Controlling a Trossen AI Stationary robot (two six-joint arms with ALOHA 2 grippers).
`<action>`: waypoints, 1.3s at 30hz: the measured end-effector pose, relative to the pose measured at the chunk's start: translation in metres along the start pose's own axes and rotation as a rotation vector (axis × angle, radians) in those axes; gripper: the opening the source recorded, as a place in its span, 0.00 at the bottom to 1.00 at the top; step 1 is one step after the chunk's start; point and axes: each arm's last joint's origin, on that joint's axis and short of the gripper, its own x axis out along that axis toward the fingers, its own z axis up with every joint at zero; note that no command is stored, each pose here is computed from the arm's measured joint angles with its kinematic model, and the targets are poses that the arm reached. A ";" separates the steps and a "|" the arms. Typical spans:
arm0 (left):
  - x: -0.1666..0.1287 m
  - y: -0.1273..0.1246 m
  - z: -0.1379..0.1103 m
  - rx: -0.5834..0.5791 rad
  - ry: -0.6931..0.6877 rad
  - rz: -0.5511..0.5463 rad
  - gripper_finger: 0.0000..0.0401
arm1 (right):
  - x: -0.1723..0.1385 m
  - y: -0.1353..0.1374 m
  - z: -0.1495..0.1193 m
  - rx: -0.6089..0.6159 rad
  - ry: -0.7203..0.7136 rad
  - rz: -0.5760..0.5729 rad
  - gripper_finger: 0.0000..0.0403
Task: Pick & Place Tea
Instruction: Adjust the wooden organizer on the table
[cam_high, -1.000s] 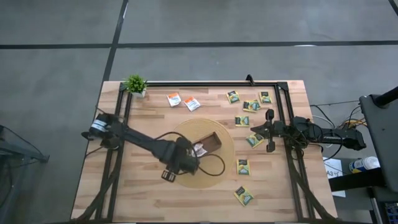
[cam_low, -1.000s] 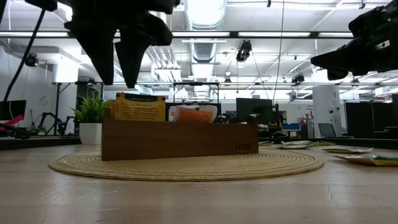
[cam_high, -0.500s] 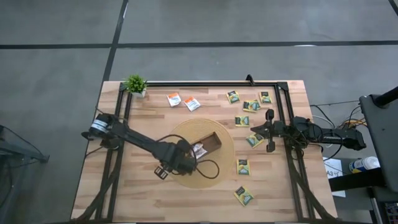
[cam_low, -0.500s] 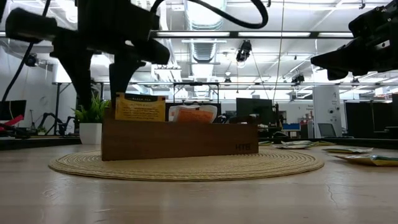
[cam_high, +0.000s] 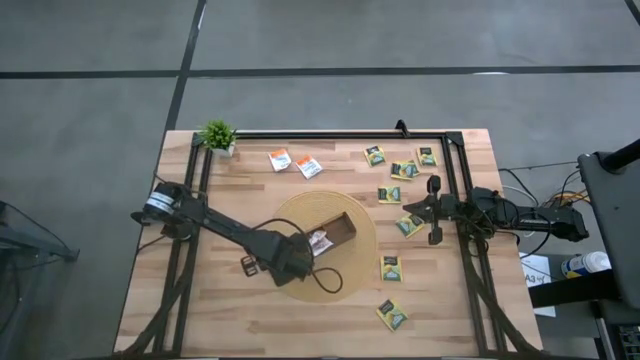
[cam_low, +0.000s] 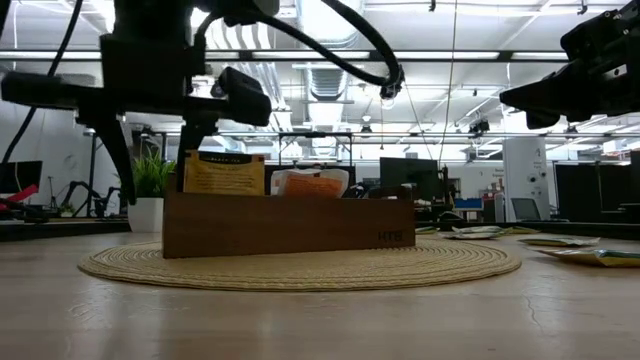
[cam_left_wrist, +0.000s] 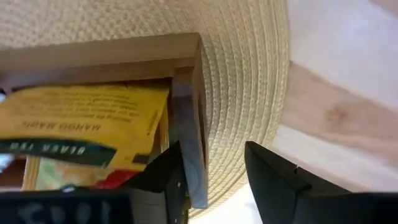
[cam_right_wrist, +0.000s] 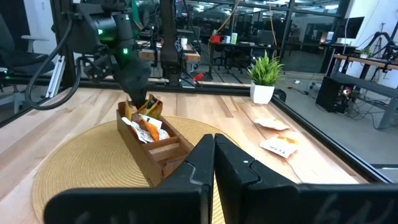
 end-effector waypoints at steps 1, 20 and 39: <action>0.001 0.000 0.000 0.032 0.008 0.007 0.37 | 0.000 0.000 0.000 0.000 0.000 0.000 0.02; 0.001 0.001 -0.001 0.200 0.057 0.047 0.13 | 0.000 0.000 0.000 0.000 0.000 0.000 0.02; 0.002 0.003 -0.004 0.231 0.104 0.081 0.06 | 0.000 0.000 0.000 0.000 0.000 0.000 0.02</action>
